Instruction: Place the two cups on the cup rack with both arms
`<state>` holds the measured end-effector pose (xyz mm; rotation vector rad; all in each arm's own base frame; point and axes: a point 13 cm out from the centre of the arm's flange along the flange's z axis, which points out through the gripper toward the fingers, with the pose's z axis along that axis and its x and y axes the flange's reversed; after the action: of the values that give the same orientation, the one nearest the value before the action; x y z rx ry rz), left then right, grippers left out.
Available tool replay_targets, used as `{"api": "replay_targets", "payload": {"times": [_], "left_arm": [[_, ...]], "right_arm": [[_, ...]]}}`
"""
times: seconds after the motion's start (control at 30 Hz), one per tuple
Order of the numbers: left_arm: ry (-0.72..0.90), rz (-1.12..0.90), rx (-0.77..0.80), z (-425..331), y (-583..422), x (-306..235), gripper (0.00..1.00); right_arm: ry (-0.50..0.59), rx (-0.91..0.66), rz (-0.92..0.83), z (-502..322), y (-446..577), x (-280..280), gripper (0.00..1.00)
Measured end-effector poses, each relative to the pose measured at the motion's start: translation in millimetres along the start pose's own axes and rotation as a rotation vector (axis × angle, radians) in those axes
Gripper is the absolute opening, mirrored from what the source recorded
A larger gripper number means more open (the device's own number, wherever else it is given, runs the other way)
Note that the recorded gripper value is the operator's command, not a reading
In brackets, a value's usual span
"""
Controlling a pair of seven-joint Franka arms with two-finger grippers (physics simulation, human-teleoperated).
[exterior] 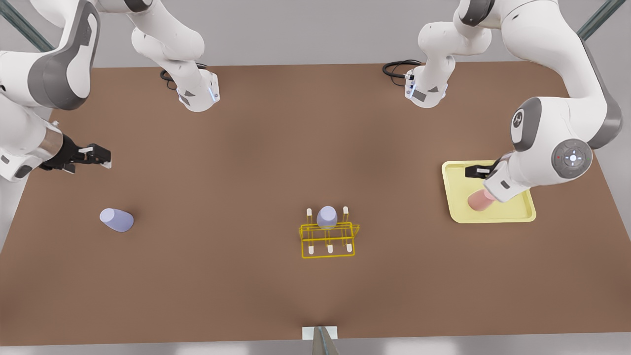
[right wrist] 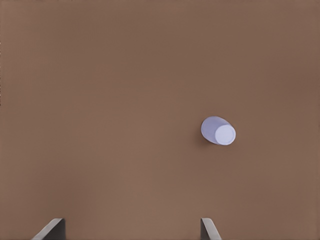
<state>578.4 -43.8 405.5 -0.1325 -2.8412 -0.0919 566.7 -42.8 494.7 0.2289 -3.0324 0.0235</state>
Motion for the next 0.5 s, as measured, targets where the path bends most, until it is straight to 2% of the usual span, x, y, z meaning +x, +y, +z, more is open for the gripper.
{"api": "replay_targets", "payload": {"times": [0.1, 0.2, 0.3, 0.37, 0.5], "left_arm": [[-0.013, -0.034, 0.002, 12.3, 7.8, -8.4, 1.0], [0.056, -0.167, 0.032, 116.5, 82.4, -14.4, 1.0], [0.032, -0.218, 0.07, 187.8, 112.8, -18.4, 1.0], [-0.003, -0.217, 0.077, 224.5, 116.5, -26.5, 1.0], [-0.095, -0.195, 0.072, 253.7, 134.7, -44.6, 1.0]], "right_arm": [[0.011, 0.001, -0.027, 17.4, -1.6, -12.2, 1.0], [0.125, -0.033, -0.004, 129.6, -42.9, -51.2, 1.0], [0.167, -0.084, 0.093, 246.3, -123.2, -64.9, 1.0], [0.146, -0.101, 0.124, 292.8, -150.0, -73.0, 1.0], [0.056, -0.095, 0.143, 320.3, -178.7, -80.3, 1.0]]}}
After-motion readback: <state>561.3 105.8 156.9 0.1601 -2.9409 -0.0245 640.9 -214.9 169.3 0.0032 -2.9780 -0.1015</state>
